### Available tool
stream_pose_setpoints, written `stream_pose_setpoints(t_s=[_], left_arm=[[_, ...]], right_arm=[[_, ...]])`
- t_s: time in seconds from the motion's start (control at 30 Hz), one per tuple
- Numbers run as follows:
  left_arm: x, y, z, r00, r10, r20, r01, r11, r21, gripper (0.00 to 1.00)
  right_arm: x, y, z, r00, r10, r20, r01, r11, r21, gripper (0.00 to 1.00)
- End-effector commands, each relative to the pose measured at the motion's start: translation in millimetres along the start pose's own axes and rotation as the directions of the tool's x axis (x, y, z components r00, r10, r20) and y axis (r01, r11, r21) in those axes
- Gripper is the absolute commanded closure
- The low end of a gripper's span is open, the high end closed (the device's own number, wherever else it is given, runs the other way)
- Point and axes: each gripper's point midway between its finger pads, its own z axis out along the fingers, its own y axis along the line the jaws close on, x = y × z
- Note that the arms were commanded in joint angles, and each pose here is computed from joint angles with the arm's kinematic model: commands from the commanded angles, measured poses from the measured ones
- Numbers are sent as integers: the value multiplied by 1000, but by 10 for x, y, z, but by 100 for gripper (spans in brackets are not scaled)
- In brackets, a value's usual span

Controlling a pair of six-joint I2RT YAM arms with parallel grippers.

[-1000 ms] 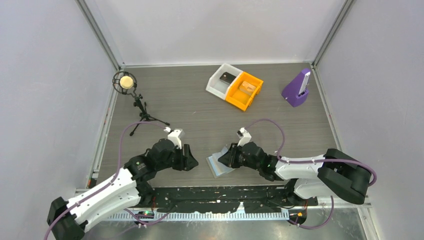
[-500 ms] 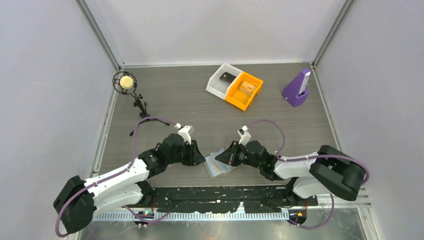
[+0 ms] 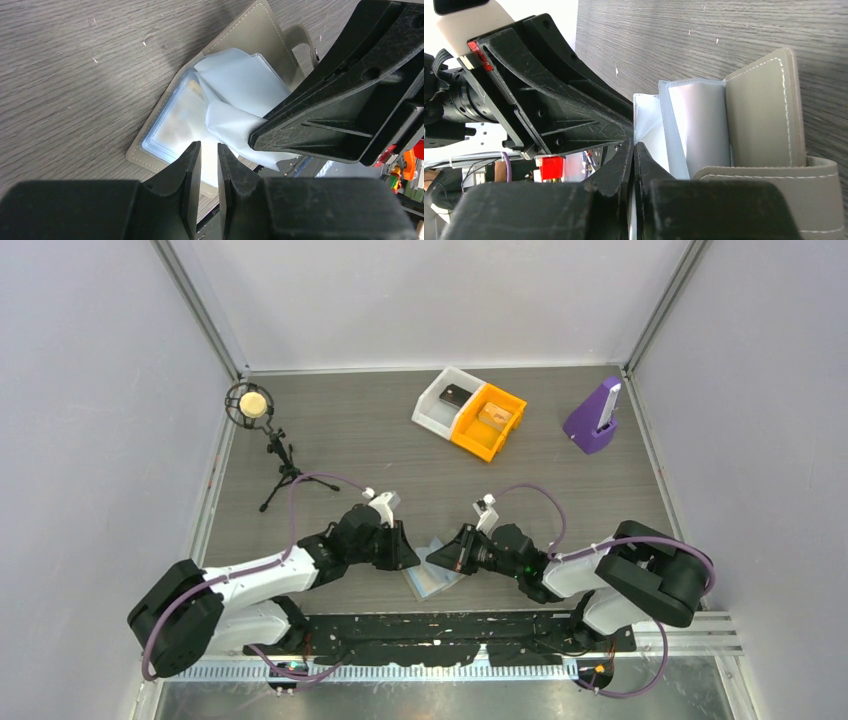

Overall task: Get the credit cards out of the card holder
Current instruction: Remove the credit card from the card holder.

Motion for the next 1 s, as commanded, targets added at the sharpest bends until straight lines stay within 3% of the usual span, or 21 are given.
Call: stream_pose_setpoints(t_s=[0.0, 0.27, 0.47, 0.5, 0.7, 0.97], left_arm=[[-121, -192, 33, 999, 5, 42, -8, 997, 80, 80], [-165, -304, 104, 999, 6, 43, -11, 993, 121, 79], [-195, -375, 203, 1000, 11, 21, -14, 991, 136, 78], [-200, -391, 218, 1000, 11, 18, -13, 990, 139, 78], [-269, -489, 315, 1000, 24, 11, -25, 989, 148, 78], [-270, -513, 543, 999, 20, -27, -16, 989, 150, 78]], right_arm=[[-73, 143, -14, 1000, 10, 28, -8, 997, -73, 90], [-208, 136, -122, 997, -30, 65, 32, 999, -35, 67], [-403, -119, -348, 984, -137, 116, 114, 977, 182, 46], [-532, -51, -400, 973, -155, 172, 122, 974, 189, 45], [-738, -49, -721, 940, -241, 240, 171, 945, 279, 42], [-742, 291, -869, 921, -305, 243, 268, 948, 173, 56]])
